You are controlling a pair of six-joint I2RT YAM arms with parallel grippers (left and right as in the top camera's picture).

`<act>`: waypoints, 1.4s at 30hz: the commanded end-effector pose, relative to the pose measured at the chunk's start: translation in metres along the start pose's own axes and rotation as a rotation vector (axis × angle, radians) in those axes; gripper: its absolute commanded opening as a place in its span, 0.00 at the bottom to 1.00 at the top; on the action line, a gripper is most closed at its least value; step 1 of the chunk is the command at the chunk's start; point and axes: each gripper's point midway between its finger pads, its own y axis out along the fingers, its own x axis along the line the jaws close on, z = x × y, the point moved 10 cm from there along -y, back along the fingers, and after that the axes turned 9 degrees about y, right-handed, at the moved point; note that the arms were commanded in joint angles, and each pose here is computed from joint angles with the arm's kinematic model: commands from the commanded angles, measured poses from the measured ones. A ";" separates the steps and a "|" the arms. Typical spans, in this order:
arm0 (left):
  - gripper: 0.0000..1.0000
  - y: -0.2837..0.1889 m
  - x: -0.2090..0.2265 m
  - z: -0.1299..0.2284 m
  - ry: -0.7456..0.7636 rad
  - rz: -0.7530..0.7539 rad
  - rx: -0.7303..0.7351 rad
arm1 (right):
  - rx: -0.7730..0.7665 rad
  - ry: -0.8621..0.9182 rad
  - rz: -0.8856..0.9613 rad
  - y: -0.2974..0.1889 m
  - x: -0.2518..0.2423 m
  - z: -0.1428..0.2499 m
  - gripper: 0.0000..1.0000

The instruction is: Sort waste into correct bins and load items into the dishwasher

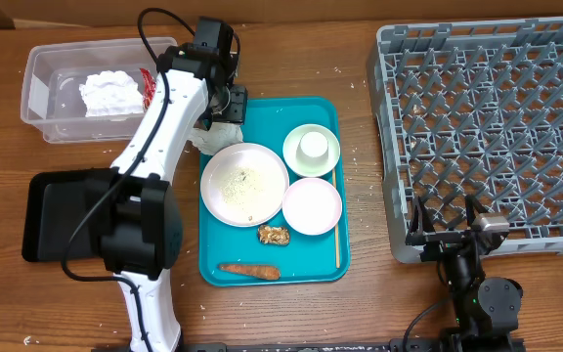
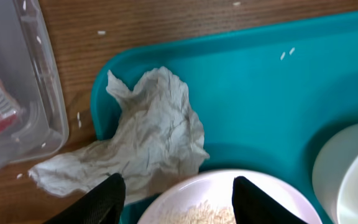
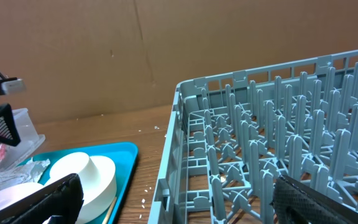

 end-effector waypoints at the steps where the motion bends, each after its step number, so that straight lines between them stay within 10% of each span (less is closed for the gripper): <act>1: 0.58 0.027 -0.001 0.002 -0.020 -0.021 0.035 | -0.006 -0.004 -0.001 0.000 0.000 0.002 1.00; 16: 0.53 0.098 -0.013 0.012 0.007 -0.018 0.150 | -0.005 -0.004 -0.001 0.000 0.000 0.002 1.00; 23: 0.04 0.092 -0.012 0.011 0.010 -0.042 0.155 | -0.006 -0.004 -0.001 0.000 0.000 0.002 1.00; 42: 0.04 -0.108 0.015 -0.064 -0.078 -0.110 -0.263 | -0.006 -0.004 -0.001 0.000 0.000 0.002 1.00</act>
